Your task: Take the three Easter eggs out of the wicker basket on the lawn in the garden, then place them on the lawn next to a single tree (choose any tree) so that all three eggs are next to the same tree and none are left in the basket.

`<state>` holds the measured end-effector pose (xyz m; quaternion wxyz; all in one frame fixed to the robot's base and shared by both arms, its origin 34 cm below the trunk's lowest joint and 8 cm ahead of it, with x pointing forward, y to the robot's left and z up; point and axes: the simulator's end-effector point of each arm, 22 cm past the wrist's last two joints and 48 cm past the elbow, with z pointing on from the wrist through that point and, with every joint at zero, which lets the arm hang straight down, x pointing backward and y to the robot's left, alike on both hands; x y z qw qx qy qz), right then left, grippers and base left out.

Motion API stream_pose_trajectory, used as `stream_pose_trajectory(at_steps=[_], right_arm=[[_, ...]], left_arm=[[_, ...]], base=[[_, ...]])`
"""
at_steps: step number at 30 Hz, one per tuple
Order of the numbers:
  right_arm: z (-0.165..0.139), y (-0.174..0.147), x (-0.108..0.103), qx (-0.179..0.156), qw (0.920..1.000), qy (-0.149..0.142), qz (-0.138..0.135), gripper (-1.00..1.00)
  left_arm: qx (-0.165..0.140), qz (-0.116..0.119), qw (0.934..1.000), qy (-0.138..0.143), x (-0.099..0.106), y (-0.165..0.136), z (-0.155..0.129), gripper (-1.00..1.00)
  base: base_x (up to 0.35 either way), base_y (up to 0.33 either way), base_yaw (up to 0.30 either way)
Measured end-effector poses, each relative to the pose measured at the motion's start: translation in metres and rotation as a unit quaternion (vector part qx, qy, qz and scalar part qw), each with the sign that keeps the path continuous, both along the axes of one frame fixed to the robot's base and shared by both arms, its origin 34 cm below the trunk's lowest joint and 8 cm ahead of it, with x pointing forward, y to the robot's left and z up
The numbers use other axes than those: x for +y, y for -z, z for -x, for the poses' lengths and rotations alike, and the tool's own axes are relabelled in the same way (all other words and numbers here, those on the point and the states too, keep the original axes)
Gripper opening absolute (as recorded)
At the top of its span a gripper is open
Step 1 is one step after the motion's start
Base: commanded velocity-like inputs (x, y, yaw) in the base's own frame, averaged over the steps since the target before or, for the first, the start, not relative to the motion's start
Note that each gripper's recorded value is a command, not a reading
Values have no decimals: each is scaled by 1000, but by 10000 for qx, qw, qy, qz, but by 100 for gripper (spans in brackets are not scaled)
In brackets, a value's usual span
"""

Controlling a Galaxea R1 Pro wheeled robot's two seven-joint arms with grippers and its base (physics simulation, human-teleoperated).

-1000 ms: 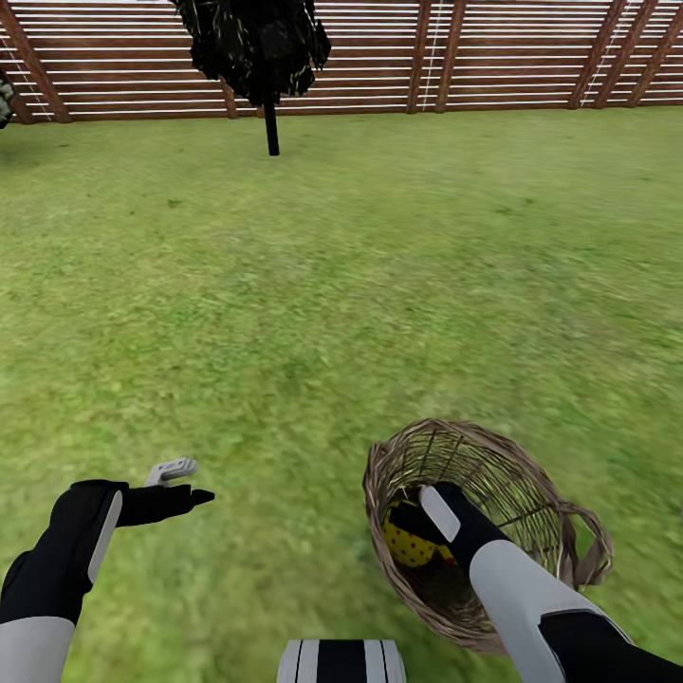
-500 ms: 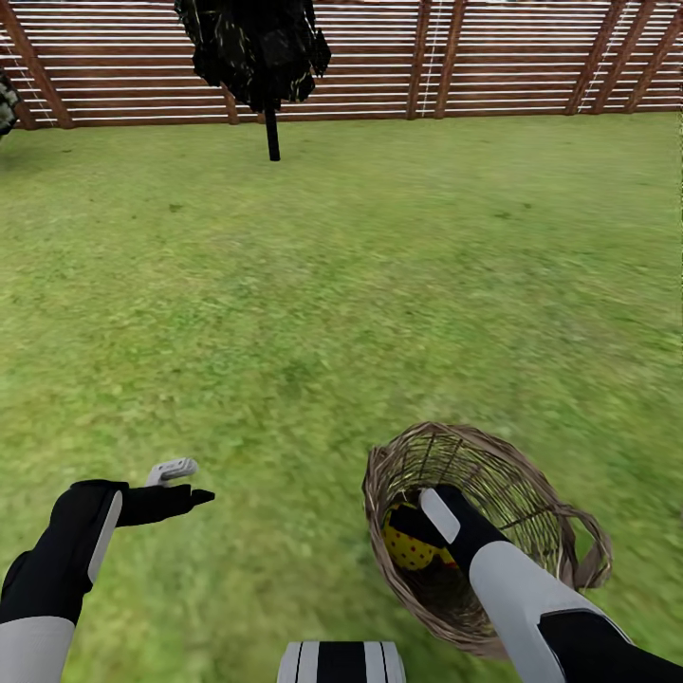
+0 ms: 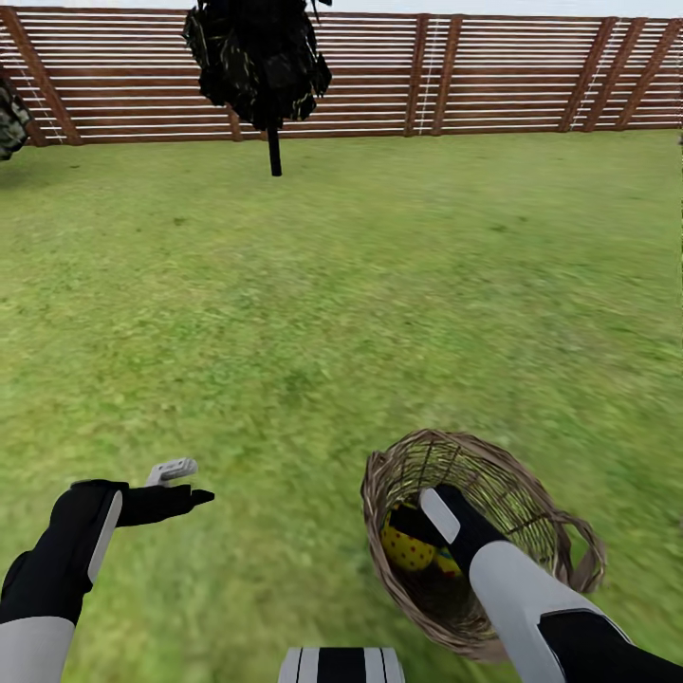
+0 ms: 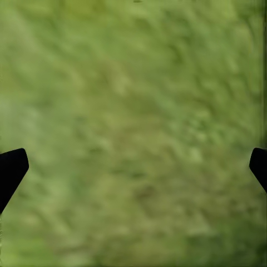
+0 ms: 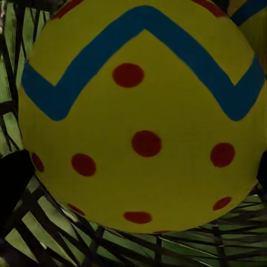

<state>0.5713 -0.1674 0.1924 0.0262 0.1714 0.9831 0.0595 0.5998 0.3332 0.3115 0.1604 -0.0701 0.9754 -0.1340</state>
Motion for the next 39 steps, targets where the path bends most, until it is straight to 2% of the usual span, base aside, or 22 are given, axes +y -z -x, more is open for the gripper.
stream_pose_trajectory(at_steps=[21,39], right_arm=[[-24,-45,1,-418,9991,3,-14,-100],[-42,-85,-4,-766,9971,16,3,-100]], left_arm=[[-390,34,9992,1,-3,-47,-13,100],[-756,67,9971,11,-8,-87,-23,100]], base=[[-31,0,0],[-120,0,0]])
